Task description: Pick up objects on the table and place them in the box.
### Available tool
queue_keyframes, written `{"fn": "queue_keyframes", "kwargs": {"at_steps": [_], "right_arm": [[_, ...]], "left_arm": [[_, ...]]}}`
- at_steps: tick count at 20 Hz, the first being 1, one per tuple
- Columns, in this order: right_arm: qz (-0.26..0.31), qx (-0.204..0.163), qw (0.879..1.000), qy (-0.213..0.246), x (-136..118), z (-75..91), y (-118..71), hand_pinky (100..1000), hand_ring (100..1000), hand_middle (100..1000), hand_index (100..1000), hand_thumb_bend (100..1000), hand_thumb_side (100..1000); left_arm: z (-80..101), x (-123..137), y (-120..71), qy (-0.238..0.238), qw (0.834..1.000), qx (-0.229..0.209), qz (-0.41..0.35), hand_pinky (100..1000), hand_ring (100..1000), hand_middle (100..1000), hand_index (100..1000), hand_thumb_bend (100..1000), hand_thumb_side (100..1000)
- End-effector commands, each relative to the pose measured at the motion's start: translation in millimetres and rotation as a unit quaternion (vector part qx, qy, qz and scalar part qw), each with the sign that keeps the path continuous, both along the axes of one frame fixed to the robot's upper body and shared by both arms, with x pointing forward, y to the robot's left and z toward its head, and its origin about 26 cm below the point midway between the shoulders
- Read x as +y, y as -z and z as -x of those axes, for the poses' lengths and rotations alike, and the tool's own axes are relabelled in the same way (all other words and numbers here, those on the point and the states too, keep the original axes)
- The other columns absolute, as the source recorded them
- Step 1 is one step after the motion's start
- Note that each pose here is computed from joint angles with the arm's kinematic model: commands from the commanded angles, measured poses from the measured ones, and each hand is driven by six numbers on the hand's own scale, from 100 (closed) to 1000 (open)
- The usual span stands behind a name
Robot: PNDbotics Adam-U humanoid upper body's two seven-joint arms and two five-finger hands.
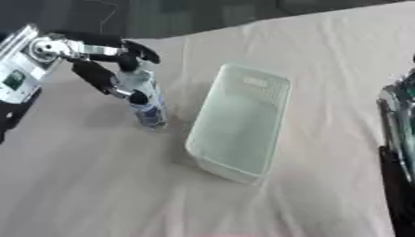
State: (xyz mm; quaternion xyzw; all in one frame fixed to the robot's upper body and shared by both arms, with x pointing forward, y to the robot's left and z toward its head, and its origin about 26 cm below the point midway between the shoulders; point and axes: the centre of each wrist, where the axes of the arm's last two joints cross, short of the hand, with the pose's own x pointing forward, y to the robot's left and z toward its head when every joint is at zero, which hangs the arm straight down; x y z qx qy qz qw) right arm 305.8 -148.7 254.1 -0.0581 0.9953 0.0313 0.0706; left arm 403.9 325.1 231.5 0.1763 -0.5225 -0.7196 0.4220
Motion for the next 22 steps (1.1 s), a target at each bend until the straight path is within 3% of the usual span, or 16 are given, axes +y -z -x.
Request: {"fn": "queue_keyframes", "kwargs": {"at_steps": [1, 14, 18, 20, 22], "right_arm": [[-0.011, -0.022, 1.0, -0.012, 4, 3.3, -7.4, 407, 519, 564, 639, 100, 1000], [-0.014, -0.026, 0.999, -0.017, 6, 3.8, -9.2, 407, 519, 564, 639, 100, 1000], [-0.016, -0.027, 0.999, -0.018, 7, 3.9, -9.7, 407, 519, 564, 639, 100, 1000], [-0.016, -0.027, 0.999, -0.019, 7, 3.9, -9.8, 407, 519, 564, 639, 100, 1000], [-0.017, -0.027, 0.999, -0.019, 7, 4.0, -10.0, 407, 519, 564, 639, 100, 1000]], "left_arm": [[-0.1, 1, -6.8, 0.001, 1.0, -0.006, -0.002, 1000, 1000, 1000, 1000, 564, 787], [-3.8, -1, 10.4, 0.0, 1.0, 0.006, 0.011, 993, 970, 1000, 995, 542, 784], [-4.9, 1, 19.0, -0.016, 1.0, -0.009, 0.018, 848, 775, 880, 934, 485, 754], [-5.2, 2, 23.8, -0.027, 0.999, -0.021, 0.023, 714, 601, 811, 919, 465, 727], [-5.4, 3, 28.8, -0.037, 0.999, -0.03, 0.027, 587, 516, 751, 902, 425, 692]]}}
